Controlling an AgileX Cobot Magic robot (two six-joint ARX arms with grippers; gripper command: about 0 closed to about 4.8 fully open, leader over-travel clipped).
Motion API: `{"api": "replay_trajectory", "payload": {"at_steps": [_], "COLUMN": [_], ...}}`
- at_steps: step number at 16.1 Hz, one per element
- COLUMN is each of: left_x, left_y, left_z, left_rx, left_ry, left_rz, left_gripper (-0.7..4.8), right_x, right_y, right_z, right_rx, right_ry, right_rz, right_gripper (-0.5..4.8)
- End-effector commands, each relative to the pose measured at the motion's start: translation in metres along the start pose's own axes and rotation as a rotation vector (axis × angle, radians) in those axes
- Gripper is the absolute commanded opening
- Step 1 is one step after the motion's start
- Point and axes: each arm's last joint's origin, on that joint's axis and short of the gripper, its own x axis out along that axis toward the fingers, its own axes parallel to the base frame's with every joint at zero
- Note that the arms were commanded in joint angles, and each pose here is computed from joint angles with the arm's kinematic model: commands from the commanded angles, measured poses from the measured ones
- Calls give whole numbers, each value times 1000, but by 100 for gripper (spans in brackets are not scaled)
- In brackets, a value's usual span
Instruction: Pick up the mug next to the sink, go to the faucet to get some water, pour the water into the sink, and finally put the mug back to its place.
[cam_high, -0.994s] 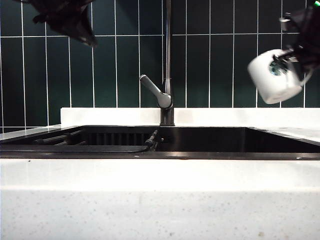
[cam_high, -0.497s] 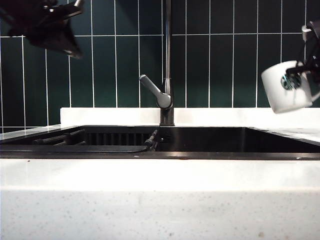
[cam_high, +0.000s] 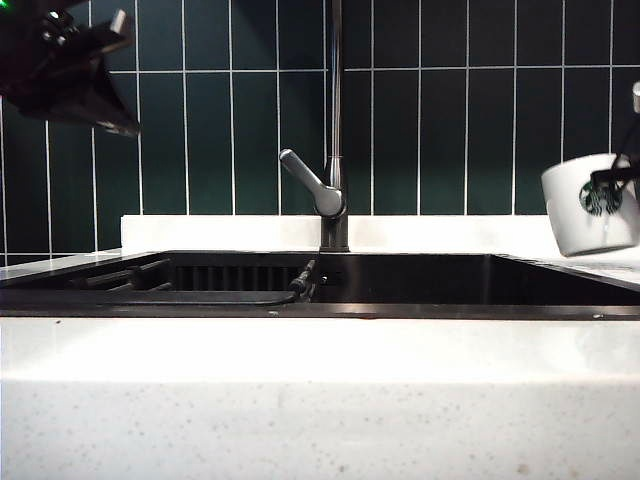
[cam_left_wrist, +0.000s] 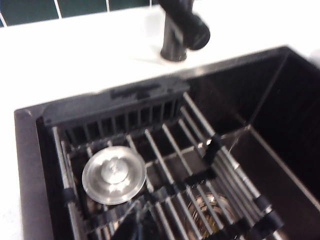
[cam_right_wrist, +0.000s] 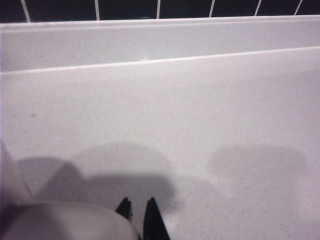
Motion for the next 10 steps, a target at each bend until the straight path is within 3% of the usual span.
{"api": "replay_trajectory", "payload": {"at_steps": [1,6,8,10], "left_x": [-5,-11,-11,-11], "left_y": [-1,-2,-2,-2], "left_z": [-1,0,0,0], "left_rx": [0,5,5,4], "left_ry": [-49,-75,-75,-74], "left_rz": [2,4,3,3], "left_gripper": [-6,-6,-6,-6], "right_x": [3,13,13,13], "right_y": [0,3,3,3], "right_z": [4,-18,-19,-25], "right_rx": [52,106,99,82], "right_ry": [-87,-18,-4,51], "right_rz": [13,24,23,20], "right_gripper": [-2,2,63,76]}}
